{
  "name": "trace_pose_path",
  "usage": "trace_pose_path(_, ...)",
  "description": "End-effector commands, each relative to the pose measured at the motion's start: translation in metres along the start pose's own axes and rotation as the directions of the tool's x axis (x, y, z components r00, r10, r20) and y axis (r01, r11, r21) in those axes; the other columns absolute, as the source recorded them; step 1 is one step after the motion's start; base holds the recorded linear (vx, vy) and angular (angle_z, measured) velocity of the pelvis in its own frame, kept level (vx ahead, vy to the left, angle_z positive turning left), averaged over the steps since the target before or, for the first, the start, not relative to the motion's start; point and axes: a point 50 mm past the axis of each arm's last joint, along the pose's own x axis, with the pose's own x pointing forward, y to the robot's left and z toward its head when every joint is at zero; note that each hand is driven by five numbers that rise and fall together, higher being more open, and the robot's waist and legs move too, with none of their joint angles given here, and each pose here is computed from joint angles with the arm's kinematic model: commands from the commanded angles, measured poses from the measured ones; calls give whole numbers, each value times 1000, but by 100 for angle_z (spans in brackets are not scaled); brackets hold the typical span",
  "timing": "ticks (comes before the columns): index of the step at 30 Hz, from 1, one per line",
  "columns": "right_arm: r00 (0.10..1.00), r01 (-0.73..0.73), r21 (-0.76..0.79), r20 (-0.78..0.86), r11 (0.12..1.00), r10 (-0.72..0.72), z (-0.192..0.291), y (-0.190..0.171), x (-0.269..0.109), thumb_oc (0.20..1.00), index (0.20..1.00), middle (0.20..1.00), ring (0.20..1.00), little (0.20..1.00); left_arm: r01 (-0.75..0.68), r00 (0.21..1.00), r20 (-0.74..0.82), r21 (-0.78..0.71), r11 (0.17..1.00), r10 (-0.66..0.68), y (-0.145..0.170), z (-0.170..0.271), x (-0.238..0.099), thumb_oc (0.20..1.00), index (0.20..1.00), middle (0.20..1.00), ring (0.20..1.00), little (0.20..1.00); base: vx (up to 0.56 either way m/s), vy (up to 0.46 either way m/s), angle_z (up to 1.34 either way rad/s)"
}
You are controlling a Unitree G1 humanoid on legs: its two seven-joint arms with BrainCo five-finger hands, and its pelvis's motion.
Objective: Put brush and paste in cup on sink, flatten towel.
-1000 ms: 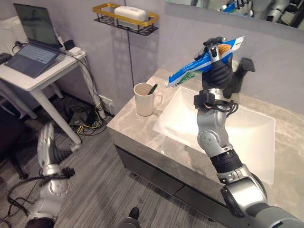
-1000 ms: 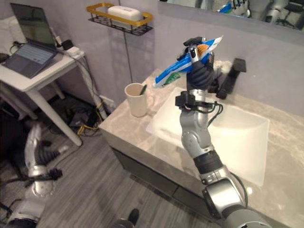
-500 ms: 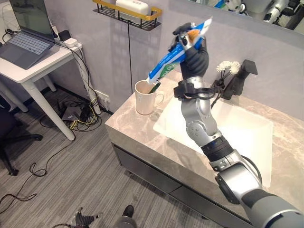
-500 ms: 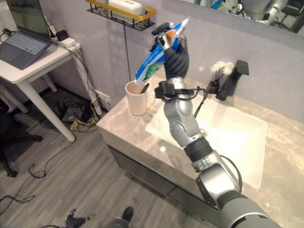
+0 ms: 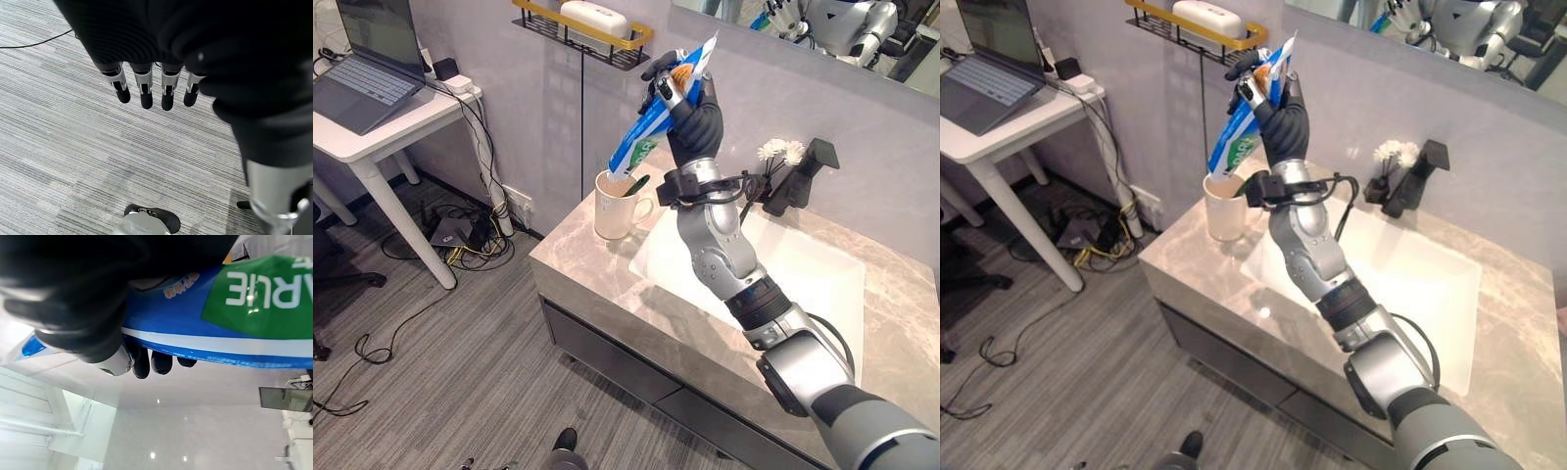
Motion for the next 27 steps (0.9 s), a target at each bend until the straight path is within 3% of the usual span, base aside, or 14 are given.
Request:
trace_pose_path(1,988,-39,-144,145,989,60,38,6,31,200,200,200,200,200,-48,998,36,17,999,48,14,17,7,1000,1000,1000,1000,1000,0,0,0)
trace_pose_path(12,991,-10,-213,128,977,38,37,0,39,200,200,200,200,200,-32,998,63,91,995,26,11,19,6,1000,1000,1000,1000,1000,4,8,1)
trace_pose_path(27,984,-45,-289,150,956,92,44,13,46,200,200,200,200,200,-70,993,101,80,994,62,20,35,10,1000,1000,1000,1000,1000,5,5,4)
